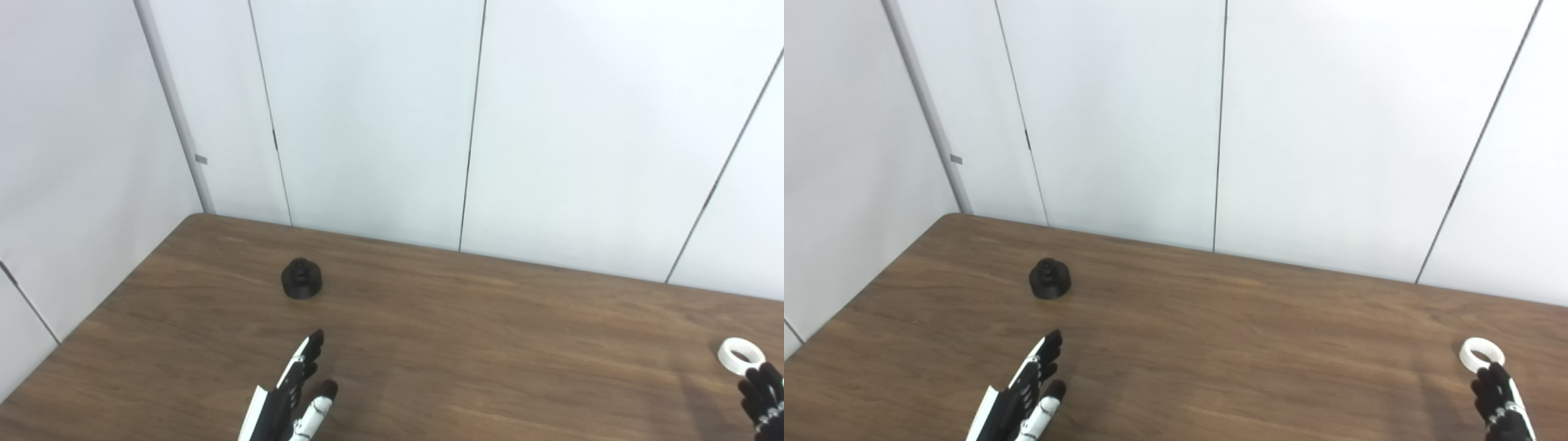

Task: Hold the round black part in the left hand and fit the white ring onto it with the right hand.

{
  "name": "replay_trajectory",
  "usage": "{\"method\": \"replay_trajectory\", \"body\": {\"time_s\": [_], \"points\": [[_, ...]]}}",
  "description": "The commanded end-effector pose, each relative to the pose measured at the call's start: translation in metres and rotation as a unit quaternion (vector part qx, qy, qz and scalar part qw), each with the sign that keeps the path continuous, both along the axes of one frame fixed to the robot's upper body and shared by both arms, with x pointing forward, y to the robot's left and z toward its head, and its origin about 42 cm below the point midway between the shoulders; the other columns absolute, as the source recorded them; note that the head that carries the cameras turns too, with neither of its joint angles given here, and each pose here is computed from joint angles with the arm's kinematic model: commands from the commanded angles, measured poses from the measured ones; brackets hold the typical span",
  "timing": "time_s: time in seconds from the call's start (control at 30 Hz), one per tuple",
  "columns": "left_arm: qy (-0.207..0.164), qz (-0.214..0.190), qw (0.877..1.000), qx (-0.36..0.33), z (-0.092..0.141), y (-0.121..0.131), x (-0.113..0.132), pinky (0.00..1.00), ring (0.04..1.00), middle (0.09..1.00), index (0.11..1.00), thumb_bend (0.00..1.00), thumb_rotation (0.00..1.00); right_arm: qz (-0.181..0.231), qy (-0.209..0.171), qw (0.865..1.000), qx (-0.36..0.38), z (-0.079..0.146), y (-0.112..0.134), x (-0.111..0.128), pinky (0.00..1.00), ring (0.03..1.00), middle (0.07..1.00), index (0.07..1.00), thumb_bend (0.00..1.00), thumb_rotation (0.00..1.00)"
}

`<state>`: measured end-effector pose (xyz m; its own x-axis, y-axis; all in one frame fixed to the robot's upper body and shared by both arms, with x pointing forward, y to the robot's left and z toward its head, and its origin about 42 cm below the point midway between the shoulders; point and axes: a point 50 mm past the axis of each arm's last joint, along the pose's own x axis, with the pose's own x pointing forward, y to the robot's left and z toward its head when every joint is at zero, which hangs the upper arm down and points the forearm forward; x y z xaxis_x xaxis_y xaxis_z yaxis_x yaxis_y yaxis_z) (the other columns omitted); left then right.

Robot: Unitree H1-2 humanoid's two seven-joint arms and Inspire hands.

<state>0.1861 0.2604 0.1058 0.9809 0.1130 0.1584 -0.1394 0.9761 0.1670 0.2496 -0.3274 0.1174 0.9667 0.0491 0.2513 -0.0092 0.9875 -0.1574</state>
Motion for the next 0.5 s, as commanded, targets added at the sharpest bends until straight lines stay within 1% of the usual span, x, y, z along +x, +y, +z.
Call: {"method": "replay_trajectory", "body": {"time_s": [0.0,0.1,0.17,0.3,0.33,0.4,0.47], "points": [[0.024,0.016,0.999,-0.016,-0.009,-0.017,0.002,0.94,0.968,0.970,0.963,0.57,0.70,-0.008,0.058,0.998,0.021,-0.038,0.003,-0.017,1.00,0.964,0.975,0.987,0.44,1.00],[0.028,0.027,0.999,0.003,0.000,-0.017,0.002,0.94,0.973,0.964,0.955,0.57,0.67,-0.009,0.058,0.998,0.019,-0.038,0.004,-0.017,1.00,0.966,0.973,0.985,0.44,1.00],[0.029,0.034,0.999,0.013,0.008,-0.014,0.004,0.95,0.963,0.955,0.955,0.61,0.66,-0.009,0.057,0.998,0.019,-0.038,0.004,-0.016,1.00,0.961,0.969,0.982,0.43,1.00],[0.014,0.040,0.999,0.006,0.023,-0.006,0.010,0.97,0.963,0.947,0.949,0.68,0.53,-0.011,0.063,0.998,0.020,-0.038,0.005,-0.016,1.00,0.958,0.970,0.985,0.43,1.00],[0.010,0.045,0.999,0.016,0.026,-0.003,0.012,0.97,0.960,0.943,0.941,0.70,0.50,-0.008,0.060,0.998,0.024,-0.037,0.005,-0.017,1.00,0.962,0.971,0.984,0.44,1.00],[0.008,0.056,0.998,0.037,0.034,0.003,0.017,0.93,0.944,0.939,0.942,0.73,0.46,-0.008,0.058,0.998,0.022,-0.037,0.006,-0.017,1.00,0.968,0.974,0.987,0.43,1.00],[0.002,0.062,0.997,0.042,0.042,0.009,0.021,0.93,0.951,0.952,0.947,0.75,0.41,-0.010,0.058,0.998,0.018,-0.037,0.005,-0.017,1.00,0.961,0.971,0.985,0.43,1.00]]}}
